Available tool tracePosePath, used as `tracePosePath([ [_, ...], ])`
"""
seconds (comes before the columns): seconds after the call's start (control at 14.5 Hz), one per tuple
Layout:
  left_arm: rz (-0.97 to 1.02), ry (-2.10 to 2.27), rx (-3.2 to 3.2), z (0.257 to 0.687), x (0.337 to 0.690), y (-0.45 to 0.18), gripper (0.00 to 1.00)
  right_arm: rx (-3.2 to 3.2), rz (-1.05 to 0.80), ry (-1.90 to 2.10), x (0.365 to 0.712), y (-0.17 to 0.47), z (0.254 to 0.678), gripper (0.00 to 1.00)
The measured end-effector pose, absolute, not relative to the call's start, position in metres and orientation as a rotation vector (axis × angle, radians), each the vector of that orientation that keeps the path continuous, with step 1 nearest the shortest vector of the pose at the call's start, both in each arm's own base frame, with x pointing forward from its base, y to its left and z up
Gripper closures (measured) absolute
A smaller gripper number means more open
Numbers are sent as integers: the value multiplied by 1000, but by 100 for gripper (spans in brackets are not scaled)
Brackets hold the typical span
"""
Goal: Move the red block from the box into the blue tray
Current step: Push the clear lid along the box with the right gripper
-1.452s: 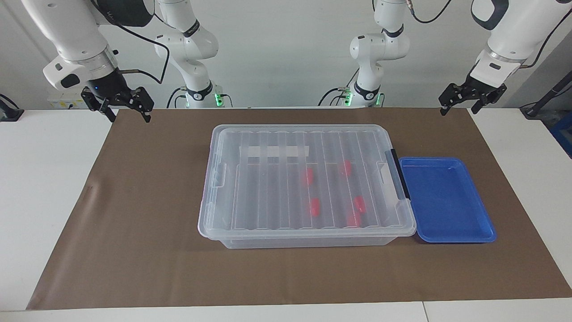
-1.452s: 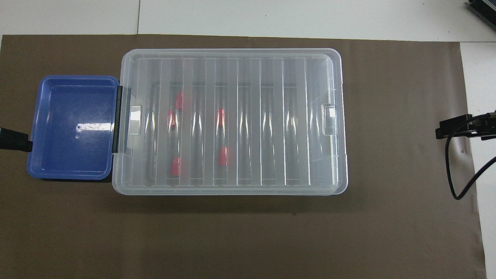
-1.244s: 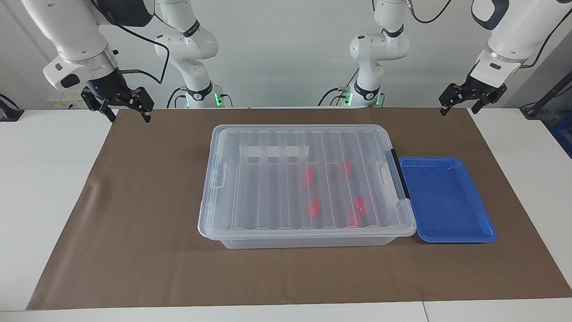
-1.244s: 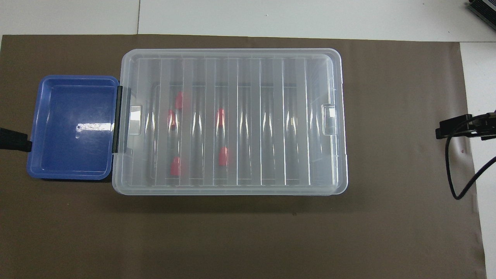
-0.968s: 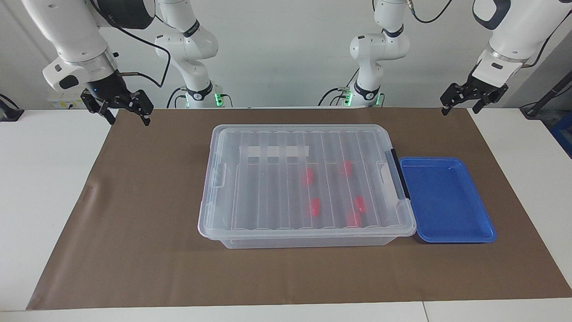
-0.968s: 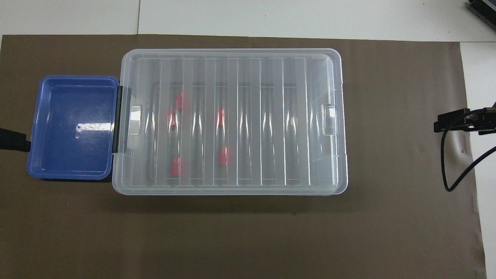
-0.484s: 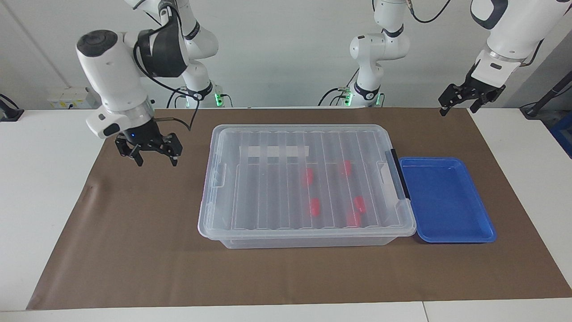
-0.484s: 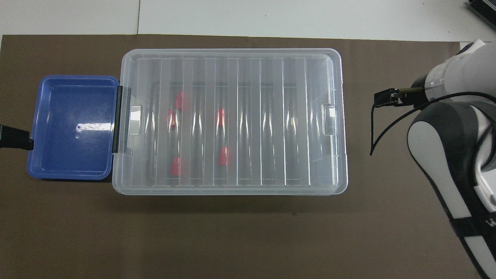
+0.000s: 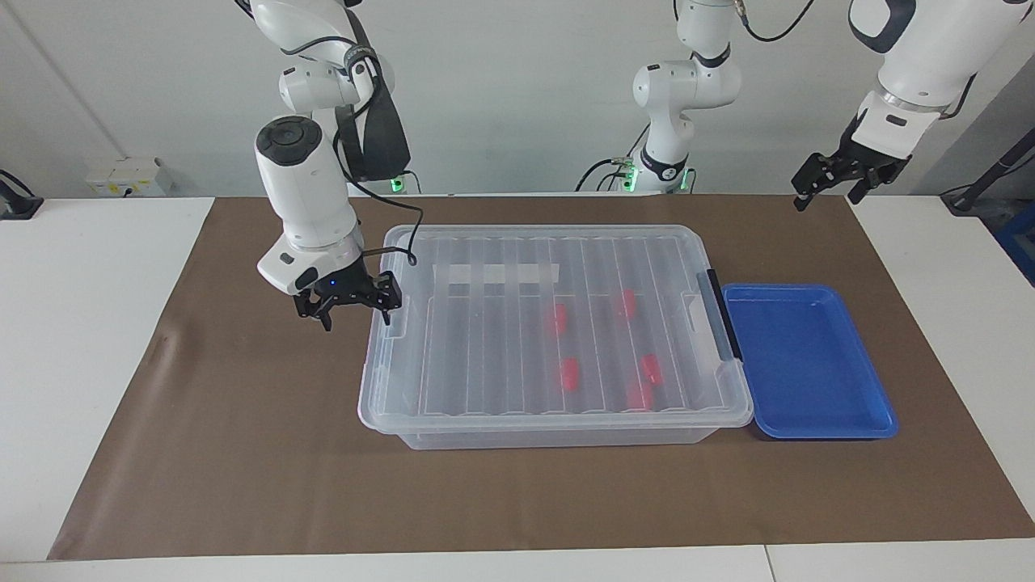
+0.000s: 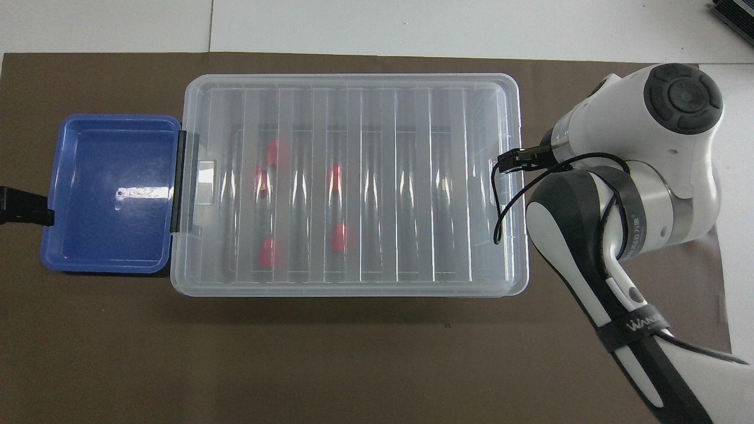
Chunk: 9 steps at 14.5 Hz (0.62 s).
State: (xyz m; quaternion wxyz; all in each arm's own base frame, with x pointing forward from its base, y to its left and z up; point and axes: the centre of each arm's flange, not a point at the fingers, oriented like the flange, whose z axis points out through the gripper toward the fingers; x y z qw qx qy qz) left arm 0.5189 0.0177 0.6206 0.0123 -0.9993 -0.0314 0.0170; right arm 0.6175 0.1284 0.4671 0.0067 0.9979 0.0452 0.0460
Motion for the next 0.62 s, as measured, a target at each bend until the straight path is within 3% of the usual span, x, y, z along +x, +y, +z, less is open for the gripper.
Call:
tracePosePath([
  [0.62,43,-91,-3113,621,520,-3,0,3119,141,133,618,111,454,0],
])
